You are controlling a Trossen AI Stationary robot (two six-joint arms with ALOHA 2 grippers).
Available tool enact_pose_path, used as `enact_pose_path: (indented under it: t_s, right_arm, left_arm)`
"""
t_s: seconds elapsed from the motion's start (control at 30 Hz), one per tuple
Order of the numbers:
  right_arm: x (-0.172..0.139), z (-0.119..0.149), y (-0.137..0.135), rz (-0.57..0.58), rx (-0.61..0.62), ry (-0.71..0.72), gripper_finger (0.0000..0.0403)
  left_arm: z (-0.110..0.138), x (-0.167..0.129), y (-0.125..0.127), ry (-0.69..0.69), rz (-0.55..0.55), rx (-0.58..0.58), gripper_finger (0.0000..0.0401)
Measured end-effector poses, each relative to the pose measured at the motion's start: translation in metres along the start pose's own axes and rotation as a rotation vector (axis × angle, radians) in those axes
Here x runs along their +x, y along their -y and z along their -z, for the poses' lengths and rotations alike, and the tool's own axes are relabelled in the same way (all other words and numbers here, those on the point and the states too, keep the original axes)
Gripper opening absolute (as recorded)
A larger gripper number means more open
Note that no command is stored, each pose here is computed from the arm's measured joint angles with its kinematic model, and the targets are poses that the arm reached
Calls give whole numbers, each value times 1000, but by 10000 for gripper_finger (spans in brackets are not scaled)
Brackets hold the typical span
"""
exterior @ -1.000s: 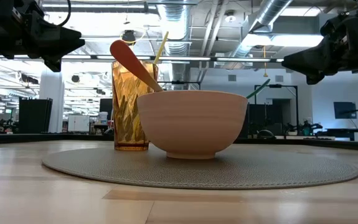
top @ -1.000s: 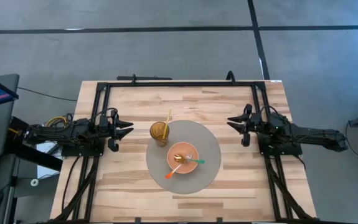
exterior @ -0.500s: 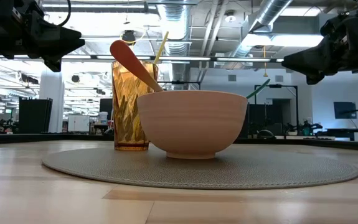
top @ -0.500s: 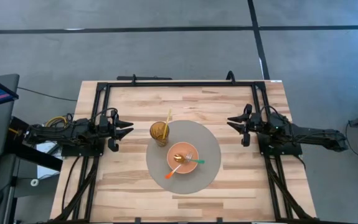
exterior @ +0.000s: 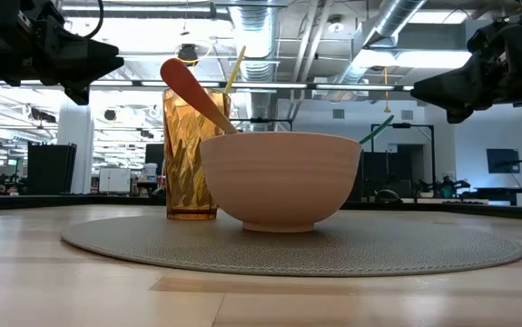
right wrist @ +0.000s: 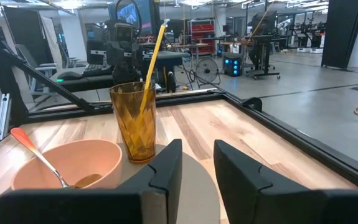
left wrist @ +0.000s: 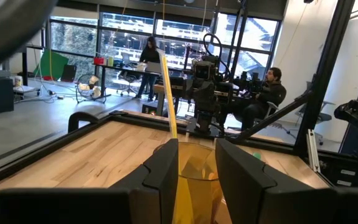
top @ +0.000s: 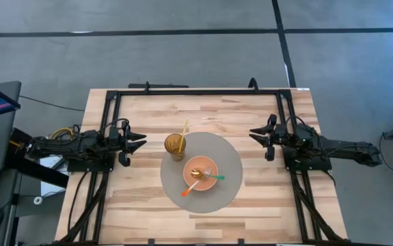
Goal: Pick & Place Utensil
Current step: Return to Home Position
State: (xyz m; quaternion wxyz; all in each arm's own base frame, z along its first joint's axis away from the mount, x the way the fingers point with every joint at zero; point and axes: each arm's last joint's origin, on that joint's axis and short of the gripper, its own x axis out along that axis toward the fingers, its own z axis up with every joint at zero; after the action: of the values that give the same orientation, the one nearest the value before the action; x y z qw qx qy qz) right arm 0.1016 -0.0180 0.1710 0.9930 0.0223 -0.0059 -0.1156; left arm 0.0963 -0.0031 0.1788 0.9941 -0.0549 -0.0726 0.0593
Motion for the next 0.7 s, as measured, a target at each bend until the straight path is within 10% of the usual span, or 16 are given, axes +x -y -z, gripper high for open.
enact_pose_path:
  t_s: [0.7]
  right_arm:
    - [0,0,0,0,0,0,87]
  left_arm:
    - [0,0,0,0,0,0,108]
